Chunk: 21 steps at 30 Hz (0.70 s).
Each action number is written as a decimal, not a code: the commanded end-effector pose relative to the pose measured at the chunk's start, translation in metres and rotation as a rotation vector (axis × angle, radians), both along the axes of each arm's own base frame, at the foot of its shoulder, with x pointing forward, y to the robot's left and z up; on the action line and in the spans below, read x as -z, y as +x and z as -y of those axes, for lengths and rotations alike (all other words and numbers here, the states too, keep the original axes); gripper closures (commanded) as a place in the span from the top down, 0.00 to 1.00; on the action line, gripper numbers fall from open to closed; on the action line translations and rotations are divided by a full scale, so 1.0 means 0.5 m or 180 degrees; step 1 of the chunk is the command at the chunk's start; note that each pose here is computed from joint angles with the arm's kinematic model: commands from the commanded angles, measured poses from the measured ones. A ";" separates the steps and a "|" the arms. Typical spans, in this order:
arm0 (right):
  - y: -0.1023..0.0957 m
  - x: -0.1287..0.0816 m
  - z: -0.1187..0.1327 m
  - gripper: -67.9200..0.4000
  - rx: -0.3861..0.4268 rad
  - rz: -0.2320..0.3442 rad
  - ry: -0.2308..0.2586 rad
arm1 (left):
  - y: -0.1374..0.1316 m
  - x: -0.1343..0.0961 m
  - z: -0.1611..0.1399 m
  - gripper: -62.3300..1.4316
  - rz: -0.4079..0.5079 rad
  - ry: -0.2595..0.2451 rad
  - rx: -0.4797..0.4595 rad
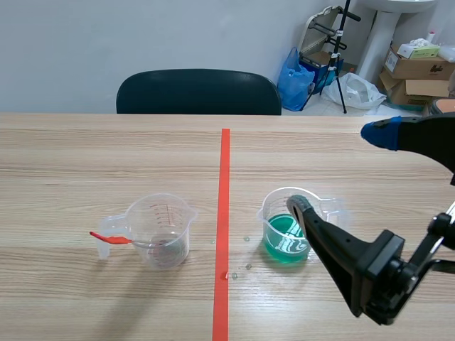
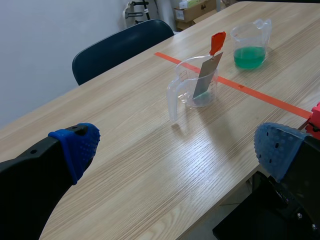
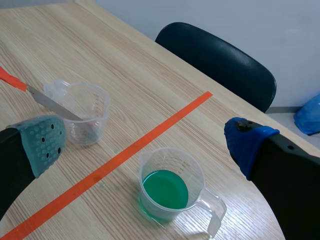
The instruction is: Do the redox reaction experiment
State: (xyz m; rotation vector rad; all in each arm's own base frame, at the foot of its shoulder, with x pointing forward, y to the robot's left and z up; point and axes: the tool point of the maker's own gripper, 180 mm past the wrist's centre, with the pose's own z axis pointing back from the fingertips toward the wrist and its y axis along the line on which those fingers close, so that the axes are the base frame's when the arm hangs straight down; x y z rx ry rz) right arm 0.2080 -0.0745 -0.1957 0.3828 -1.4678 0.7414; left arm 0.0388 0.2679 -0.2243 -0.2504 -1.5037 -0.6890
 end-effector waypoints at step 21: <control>0.003 -0.028 -0.006 1.00 -0.0066 0.0163 0.0082 | -0.035 0.000 0.030 1.00 0.0061 -0.0096 -0.0112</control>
